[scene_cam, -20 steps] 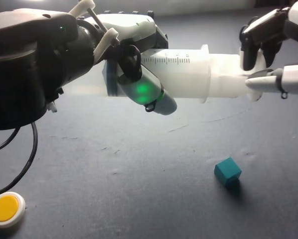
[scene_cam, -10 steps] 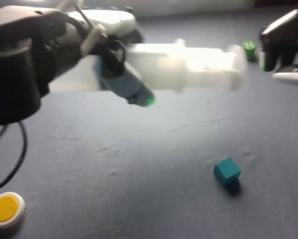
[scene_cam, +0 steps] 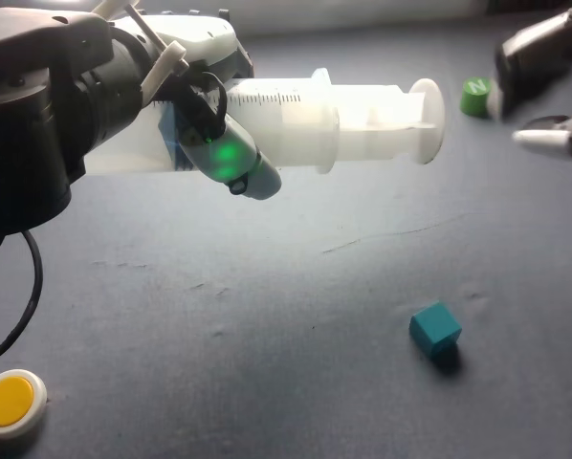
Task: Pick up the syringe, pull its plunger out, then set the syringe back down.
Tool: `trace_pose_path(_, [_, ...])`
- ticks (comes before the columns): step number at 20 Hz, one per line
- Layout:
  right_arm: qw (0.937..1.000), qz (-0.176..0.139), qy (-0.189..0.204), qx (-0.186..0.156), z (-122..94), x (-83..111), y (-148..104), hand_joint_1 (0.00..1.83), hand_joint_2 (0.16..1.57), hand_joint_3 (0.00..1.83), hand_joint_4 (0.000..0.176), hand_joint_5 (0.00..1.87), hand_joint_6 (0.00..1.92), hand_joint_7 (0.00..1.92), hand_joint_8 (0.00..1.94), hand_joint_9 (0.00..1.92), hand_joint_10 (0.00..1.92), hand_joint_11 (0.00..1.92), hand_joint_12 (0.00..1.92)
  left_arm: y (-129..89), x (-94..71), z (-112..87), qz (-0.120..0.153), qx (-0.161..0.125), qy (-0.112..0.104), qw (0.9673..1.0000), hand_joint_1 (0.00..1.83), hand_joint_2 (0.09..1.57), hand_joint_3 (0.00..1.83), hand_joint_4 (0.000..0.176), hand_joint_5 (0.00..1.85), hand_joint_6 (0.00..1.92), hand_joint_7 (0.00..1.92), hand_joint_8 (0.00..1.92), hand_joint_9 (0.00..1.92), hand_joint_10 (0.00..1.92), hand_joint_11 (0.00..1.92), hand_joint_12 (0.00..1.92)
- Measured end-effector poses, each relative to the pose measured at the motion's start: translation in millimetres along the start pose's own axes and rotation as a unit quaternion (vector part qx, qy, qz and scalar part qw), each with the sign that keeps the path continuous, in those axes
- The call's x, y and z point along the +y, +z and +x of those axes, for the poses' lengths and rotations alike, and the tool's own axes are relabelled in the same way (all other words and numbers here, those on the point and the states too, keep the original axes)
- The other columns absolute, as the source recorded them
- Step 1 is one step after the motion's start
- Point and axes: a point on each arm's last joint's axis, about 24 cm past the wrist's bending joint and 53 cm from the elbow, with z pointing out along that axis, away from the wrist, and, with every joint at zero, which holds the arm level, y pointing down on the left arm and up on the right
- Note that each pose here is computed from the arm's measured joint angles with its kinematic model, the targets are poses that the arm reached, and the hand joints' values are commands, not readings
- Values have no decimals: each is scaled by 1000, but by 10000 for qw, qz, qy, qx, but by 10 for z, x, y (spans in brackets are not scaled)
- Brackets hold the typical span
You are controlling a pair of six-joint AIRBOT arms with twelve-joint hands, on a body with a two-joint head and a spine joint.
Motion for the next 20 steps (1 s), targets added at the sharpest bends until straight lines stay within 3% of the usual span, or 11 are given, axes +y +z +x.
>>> trace_pose_path(3, [9996,-227,66,-136,-18,89,130,821,1069,14,0,229,15,323,3,314,77,0,759,0,-2,1,5,3,0,10000,1163,1245,0,0,662,1375,826,1369,668,1212,443,1468])
trace_pose_path(8, [9996,-242,92,-73,72,40,259,969,1046,0,0,255,14,344,7,329,72,0,799,0,4,-3,-9,-7,2,10000,1152,1264,1,0,647,1376,783,1458,653,1266,438,1523])
trace_pose_path(14, [9996,-247,148,5,253,-80,522,1027,1031,0,0,269,15,355,9,342,70,0,810,-1,18,11,-44,30,-78,10000,1164,1250,0,0,658,1362,819,1400,657,1261,430,1539])
trace_pose_path(16, [9995,-269,150,58,347,-102,607,1037,1039,0,0,267,12,352,6,342,66,0,809,-3,6,-5,-45,22,-123,9999,1157,1251,0,0,653,1393,816,1374,667,1182,436,1473])
trace_pose_path(20, [9997,-218,-65,40,445,-251,754,1050,1066,9,0,257,9,322,0,318,52,0,773,-7,9,-40,-73,-24,-144,9999,1157,1255,2,0,655,1369,800,1425,669,1226,449,1506])
